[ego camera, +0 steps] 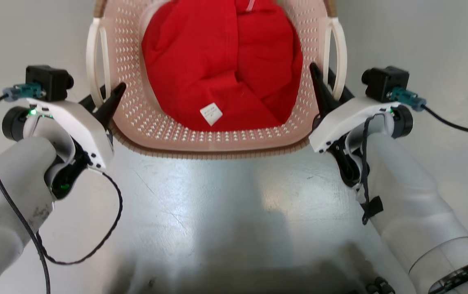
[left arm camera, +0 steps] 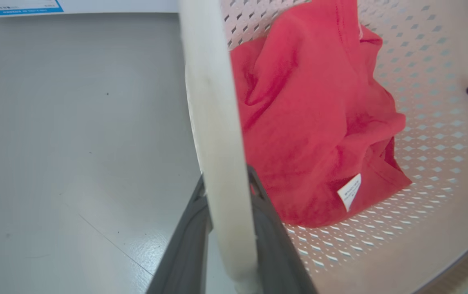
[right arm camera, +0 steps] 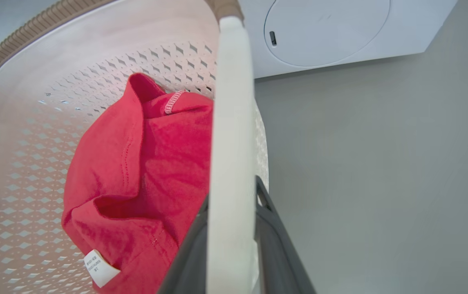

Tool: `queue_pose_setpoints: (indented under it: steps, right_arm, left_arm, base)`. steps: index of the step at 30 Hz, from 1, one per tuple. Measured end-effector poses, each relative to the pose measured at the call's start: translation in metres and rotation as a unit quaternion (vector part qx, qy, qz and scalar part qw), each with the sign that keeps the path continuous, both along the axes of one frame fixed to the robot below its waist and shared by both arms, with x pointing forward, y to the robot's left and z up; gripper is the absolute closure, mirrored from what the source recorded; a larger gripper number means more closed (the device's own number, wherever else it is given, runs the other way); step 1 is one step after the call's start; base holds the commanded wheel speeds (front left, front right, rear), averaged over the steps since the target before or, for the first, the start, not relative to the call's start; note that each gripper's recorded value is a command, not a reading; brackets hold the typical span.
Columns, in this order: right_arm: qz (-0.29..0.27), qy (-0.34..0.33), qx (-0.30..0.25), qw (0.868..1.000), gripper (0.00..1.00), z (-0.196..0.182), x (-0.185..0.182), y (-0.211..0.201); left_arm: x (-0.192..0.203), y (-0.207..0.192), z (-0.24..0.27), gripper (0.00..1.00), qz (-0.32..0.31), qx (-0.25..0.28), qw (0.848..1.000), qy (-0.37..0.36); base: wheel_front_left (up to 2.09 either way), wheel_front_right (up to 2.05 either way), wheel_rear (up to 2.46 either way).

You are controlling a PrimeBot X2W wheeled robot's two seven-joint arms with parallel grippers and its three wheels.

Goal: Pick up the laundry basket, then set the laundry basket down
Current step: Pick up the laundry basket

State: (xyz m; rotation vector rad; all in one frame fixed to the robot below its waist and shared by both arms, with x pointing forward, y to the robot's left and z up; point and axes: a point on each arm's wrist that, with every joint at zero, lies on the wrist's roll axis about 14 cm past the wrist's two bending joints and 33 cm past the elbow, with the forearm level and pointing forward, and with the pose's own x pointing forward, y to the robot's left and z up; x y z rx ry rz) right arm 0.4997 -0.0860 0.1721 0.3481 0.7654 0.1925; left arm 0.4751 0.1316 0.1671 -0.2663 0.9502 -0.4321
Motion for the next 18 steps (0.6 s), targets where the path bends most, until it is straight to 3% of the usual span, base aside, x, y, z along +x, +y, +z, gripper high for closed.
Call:
queue_pose_setpoints:
  steps: [18]
  right_arm:
    - [0.017, -0.006, 0.001, 1.0, 1.0, 0.062, -0.04, 0.005]
  left_arm:
    - [-0.04, 0.0, 0.062, 1.0, 0.006, -0.002, 1.0, 0.002]
  base:
    - [0.0, 0.0, 0.0]
